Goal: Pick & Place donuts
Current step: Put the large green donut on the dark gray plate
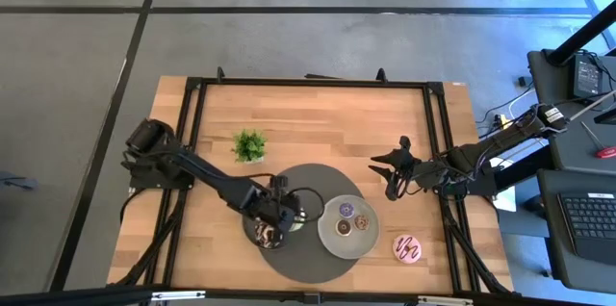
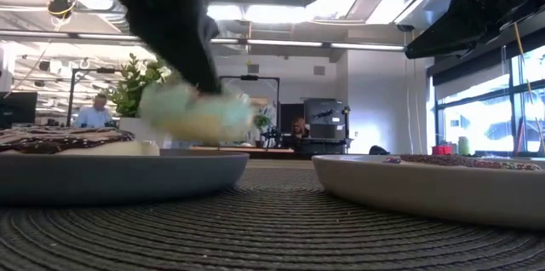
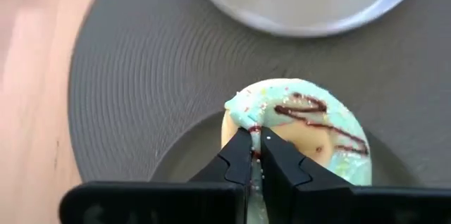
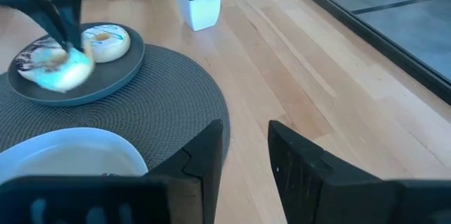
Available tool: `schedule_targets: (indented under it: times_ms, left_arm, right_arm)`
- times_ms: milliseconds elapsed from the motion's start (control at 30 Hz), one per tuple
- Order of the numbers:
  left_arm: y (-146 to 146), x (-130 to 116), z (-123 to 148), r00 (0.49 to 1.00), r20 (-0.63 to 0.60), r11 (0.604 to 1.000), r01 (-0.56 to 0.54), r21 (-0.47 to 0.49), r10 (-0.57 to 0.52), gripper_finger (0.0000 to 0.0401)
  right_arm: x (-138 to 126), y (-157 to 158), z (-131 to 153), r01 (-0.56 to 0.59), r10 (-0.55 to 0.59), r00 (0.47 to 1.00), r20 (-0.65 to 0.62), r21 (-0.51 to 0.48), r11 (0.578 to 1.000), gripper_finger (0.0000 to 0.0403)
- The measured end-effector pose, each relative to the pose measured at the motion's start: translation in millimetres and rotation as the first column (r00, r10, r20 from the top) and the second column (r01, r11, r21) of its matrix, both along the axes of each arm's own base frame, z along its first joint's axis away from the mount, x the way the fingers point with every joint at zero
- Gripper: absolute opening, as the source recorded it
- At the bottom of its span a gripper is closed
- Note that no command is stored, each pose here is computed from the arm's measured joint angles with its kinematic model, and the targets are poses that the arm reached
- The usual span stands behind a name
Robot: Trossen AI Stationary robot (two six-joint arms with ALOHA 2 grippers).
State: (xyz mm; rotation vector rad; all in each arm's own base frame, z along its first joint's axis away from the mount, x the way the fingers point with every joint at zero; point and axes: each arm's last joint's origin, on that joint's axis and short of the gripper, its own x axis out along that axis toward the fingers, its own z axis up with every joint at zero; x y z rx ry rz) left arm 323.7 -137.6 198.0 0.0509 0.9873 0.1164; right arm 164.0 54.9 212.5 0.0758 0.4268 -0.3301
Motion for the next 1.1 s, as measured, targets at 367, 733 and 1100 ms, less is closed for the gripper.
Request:
schedule_targets:
  times_ms: [367, 733, 1100]
  left_arm:
    - [11.5, 10.2, -15.6, 0.998, -0.056, 0.998, -0.032, -0.053, 0.029, 0.0013]
    - [11.4, 9.2, -19.0, 0.995, -0.072, 0.997, -0.066, -0.05, 0.063, 0.0022]
    - [6.2, 7.7, -16.9, 0.998, -0.066, 0.999, -0.016, -0.052, 0.012, 0.0015]
  right_arm:
    - [0.0, 0.1, 0.0, 0.001, -0.001, 1.0, 0.0, 0.003, 1.0, 0.0117]
    - [0.0, 0.1, 0.0, 0.0, 0.0, 1.0, 0.0, 0.002, 1.0, 0.0116]
    - [0.0, 0.1, 0.0, -0.001, 0.001, 1.0, 0.0, 0.001, 1.0, 0.0116]
